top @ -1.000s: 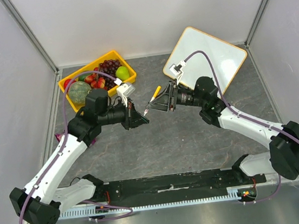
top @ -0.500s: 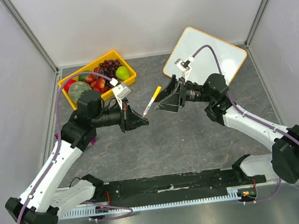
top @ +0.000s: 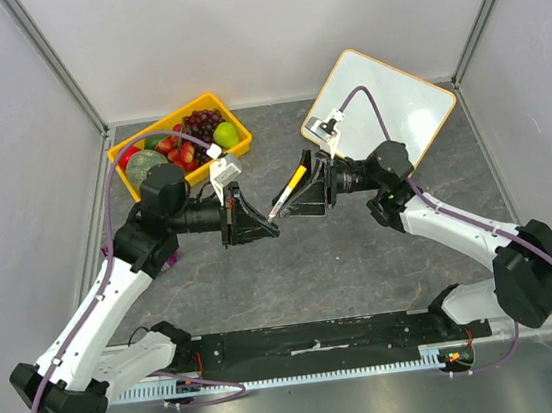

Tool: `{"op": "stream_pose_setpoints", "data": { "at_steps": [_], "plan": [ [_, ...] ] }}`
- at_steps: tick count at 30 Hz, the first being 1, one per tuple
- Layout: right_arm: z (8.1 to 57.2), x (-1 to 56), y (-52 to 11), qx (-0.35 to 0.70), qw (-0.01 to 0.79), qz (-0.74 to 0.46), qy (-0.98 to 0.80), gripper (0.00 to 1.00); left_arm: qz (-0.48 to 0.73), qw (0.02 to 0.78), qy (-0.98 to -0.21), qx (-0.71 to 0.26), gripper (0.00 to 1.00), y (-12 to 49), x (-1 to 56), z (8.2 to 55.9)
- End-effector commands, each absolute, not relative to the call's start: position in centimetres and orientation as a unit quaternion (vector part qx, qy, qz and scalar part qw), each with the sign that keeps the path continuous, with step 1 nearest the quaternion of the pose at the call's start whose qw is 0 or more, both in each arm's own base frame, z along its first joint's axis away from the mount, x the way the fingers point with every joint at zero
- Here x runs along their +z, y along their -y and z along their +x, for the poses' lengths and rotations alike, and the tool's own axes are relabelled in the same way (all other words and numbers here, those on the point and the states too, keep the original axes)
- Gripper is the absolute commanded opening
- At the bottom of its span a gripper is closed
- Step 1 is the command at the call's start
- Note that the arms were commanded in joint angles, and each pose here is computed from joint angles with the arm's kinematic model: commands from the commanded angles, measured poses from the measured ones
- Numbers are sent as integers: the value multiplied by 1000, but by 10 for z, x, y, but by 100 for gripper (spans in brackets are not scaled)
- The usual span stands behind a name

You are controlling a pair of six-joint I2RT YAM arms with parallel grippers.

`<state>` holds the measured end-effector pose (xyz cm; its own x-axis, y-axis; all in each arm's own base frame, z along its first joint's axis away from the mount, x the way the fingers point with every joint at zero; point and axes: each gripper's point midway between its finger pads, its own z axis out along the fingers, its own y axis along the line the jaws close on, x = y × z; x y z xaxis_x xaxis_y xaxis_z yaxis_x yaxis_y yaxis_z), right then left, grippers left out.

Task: Write a sentence on the whiteboard
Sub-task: Pick up the whiteboard marker at the center of the board.

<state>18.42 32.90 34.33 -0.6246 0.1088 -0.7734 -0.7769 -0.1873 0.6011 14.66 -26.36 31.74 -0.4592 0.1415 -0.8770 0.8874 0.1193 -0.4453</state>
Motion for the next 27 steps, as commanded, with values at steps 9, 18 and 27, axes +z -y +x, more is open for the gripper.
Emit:
{"op": "stream_pose_setpoints", "data": {
  "at_steps": [9,18,27],
  "plan": [
    [179,368,-334,719,324,-324,-522,55,407,353,-640,-548,2,264,327,143],
    [170,368,-337,720,318,-336,-517,38,402,346,-651,-544,2,266,316,147],
    [166,370,-334,719,320,-341,-514,18,399,345,-663,-531,2,262,307,148]
  ]
}}
